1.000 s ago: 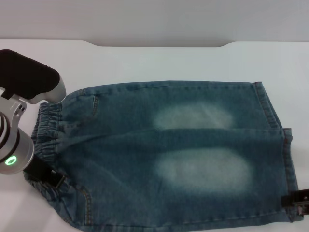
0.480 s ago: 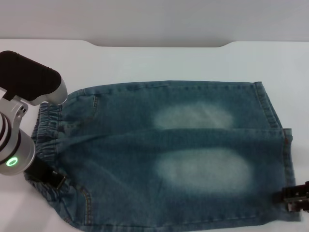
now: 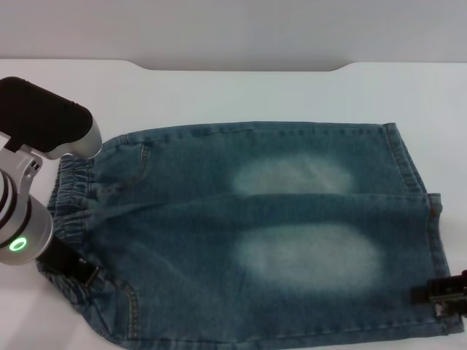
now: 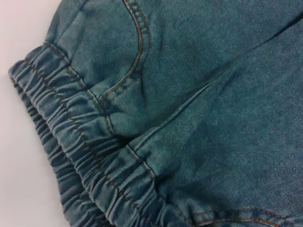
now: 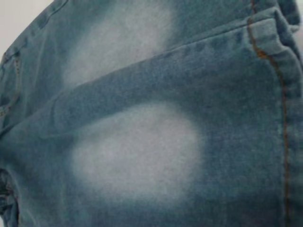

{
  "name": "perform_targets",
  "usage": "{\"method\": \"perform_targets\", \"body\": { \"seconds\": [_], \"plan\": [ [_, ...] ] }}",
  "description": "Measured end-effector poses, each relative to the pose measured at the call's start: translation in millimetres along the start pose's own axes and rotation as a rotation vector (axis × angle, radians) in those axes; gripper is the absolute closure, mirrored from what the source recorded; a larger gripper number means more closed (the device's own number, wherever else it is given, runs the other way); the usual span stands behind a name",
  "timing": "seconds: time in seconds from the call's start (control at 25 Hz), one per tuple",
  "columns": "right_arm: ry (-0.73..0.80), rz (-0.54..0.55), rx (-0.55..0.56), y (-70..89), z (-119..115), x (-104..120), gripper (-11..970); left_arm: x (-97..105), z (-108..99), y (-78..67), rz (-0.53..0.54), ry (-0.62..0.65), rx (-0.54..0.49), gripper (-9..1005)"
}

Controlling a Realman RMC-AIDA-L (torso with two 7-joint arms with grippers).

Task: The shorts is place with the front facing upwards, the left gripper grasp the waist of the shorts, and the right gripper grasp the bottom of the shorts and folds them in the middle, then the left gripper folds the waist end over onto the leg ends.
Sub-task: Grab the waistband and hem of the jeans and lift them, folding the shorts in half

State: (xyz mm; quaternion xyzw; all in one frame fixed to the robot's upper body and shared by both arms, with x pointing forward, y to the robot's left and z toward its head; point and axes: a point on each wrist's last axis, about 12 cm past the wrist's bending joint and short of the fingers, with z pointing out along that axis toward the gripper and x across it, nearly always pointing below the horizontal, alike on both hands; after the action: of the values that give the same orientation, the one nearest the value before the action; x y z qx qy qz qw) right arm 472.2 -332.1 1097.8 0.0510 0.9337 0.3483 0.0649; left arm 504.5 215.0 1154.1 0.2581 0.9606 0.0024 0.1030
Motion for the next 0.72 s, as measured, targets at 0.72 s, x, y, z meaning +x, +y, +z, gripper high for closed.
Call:
{"method": "perform_targets", "body": {
  "seconds": [0.72],
  "plan": [
    [0.000,0.005,0.054,-5.5,-5.3,0.5,346,-0.6,0.1,-0.6,0.004,0.001,0.000,962]
  ]
}}
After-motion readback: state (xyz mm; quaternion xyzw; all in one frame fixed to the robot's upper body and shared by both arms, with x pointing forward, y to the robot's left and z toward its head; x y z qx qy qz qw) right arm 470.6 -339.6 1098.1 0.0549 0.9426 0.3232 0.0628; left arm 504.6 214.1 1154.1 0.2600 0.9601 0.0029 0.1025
